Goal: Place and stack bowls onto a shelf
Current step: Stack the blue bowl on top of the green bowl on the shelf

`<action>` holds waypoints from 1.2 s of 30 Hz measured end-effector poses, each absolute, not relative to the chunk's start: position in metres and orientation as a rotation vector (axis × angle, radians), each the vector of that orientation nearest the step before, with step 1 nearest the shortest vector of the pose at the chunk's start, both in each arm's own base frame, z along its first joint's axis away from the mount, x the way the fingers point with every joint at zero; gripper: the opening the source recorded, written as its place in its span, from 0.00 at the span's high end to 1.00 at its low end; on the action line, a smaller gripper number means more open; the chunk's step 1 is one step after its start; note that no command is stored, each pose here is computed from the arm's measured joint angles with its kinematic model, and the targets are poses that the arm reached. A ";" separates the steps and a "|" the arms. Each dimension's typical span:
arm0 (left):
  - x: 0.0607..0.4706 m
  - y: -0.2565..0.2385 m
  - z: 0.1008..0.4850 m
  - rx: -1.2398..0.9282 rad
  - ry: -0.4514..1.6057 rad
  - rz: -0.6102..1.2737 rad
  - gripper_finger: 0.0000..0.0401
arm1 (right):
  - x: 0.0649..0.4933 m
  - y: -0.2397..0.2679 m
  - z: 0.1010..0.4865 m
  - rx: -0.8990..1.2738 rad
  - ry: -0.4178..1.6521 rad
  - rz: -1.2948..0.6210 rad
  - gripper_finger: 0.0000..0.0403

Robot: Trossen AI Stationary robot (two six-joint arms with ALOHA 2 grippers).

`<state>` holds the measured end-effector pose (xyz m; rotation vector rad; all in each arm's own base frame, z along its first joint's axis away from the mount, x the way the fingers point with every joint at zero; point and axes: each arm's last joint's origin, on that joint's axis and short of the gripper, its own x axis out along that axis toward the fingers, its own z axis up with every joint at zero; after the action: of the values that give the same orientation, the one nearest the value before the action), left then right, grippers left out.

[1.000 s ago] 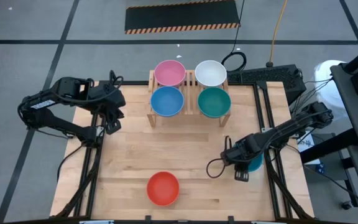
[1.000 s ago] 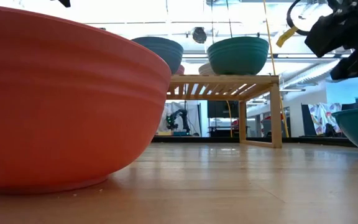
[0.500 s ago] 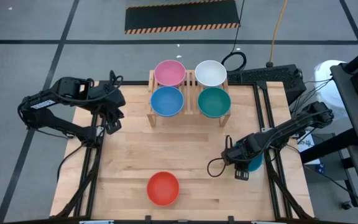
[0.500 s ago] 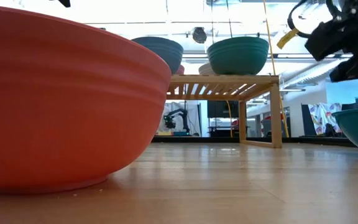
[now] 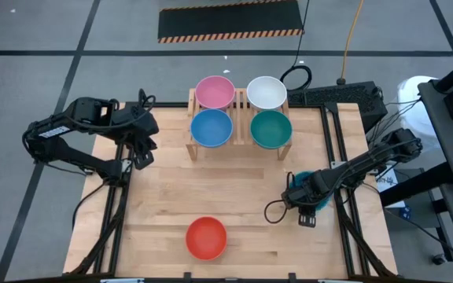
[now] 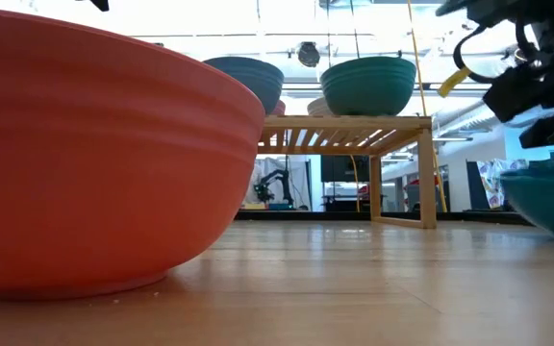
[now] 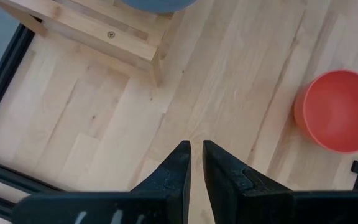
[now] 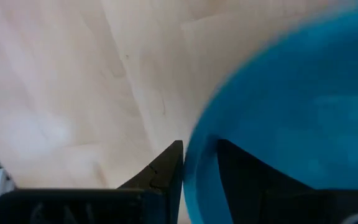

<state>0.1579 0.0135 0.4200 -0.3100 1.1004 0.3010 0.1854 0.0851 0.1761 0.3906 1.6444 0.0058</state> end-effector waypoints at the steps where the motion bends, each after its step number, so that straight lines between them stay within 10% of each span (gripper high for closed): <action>1: 0.158 0.014 0.420 -0.313 1.100 0.303 0.88 | 0.185 0.085 0.174 0.391 1.640 0.008 0.77; 36: 0.158 0.013 0.420 -0.332 1.097 0.313 0.88 | 0.163 0.077 0.238 0.489 1.509 0.115 0.97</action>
<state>0.1581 0.0134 0.4199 -0.3323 1.0974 0.3128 0.1634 0.0773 0.2384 0.4886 1.5087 0.1151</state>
